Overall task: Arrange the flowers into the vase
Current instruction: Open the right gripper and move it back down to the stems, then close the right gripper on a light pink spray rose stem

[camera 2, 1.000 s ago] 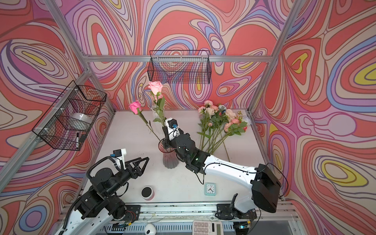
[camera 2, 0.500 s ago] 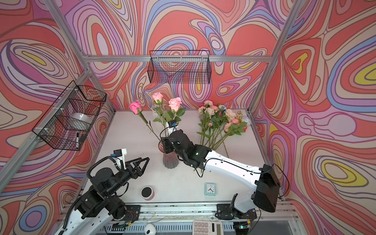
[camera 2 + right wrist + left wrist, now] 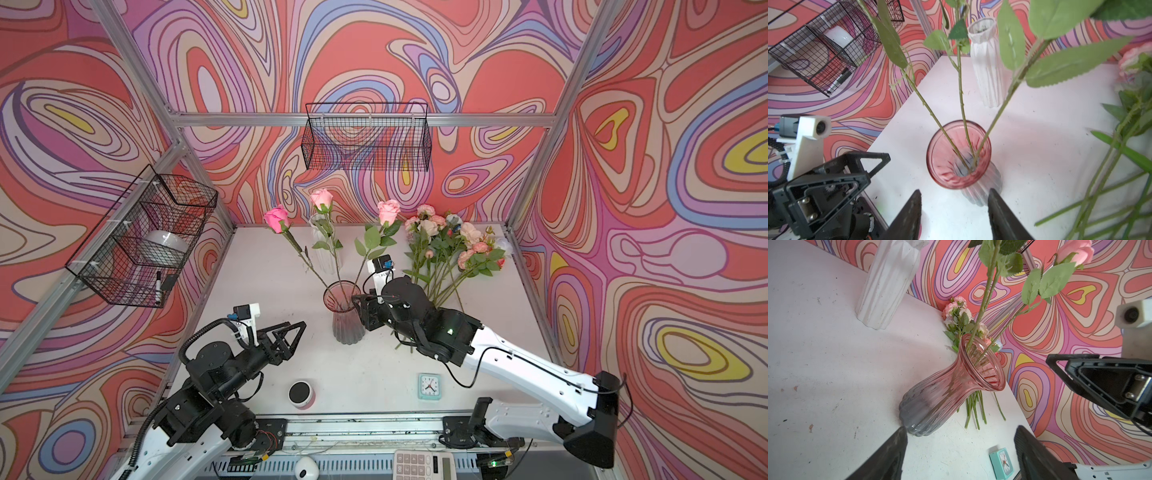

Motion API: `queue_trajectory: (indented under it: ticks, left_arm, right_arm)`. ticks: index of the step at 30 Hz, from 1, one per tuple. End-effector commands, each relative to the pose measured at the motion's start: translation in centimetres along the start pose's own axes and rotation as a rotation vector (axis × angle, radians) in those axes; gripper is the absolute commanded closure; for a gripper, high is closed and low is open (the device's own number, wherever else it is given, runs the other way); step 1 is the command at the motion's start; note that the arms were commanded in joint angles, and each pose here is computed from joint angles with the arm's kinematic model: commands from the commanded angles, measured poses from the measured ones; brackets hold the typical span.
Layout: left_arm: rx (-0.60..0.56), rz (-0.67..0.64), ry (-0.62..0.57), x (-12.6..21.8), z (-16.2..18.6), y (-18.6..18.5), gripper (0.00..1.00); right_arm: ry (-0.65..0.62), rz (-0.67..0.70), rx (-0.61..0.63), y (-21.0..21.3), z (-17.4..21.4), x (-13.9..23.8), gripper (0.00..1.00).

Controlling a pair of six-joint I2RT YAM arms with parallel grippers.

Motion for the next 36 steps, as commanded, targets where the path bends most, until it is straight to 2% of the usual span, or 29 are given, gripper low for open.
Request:
queue_trajectory:
  ticks: [1,5,10,13,18,26,36]
  left_arm:
    - [-0.011,0.019,-0.039,0.3,-0.8,-0.6,0.17]
    - [0.000,0.018,-0.035,0.1,-0.5,-0.4,0.17]
    - [0.011,0.011,-0.018,-0.2,-0.1,-0.1,0.17]
    - [0.015,0.011,-0.009,-0.3,0.0,-0.1,0.17]
    - [0.020,0.009,-0.006,-0.2,0.0,0.0,0.17]
    - [0.026,0.003,-0.015,0.2,0.2,0.1,0.17]
    - [0.021,0.002,-0.021,0.4,0.0,0.0,0.17]
  right_arm:
    - [0.050,0.134,0.008,-2.6,2.3,0.7,0.56]
    - [0.075,0.254,-0.070,-6.7,4.0,-0.1,0.68]
    - [0.103,0.330,-0.258,-13.3,4.6,-2.3,0.71]
    - [0.110,0.328,-0.332,-15.9,3.8,-4.3,0.74]
    - [0.135,0.365,-0.348,-18.1,2.0,-8.7,0.77]
    - [0.197,0.489,-0.397,-22.0,2.2,-14.3,0.79]
    - [0.230,0.620,-0.394,-24.2,3.1,-16.5,0.78]
Point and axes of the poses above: each gripper's point midway between its finger pads, its own x axis back along the fingers, its own y axis along the line the jaws close on, z = x × y, the point moved 9 cm from there along x, back along the fingers, and after that the axes turned 7 degrees about -x, right-handed, at the moved point
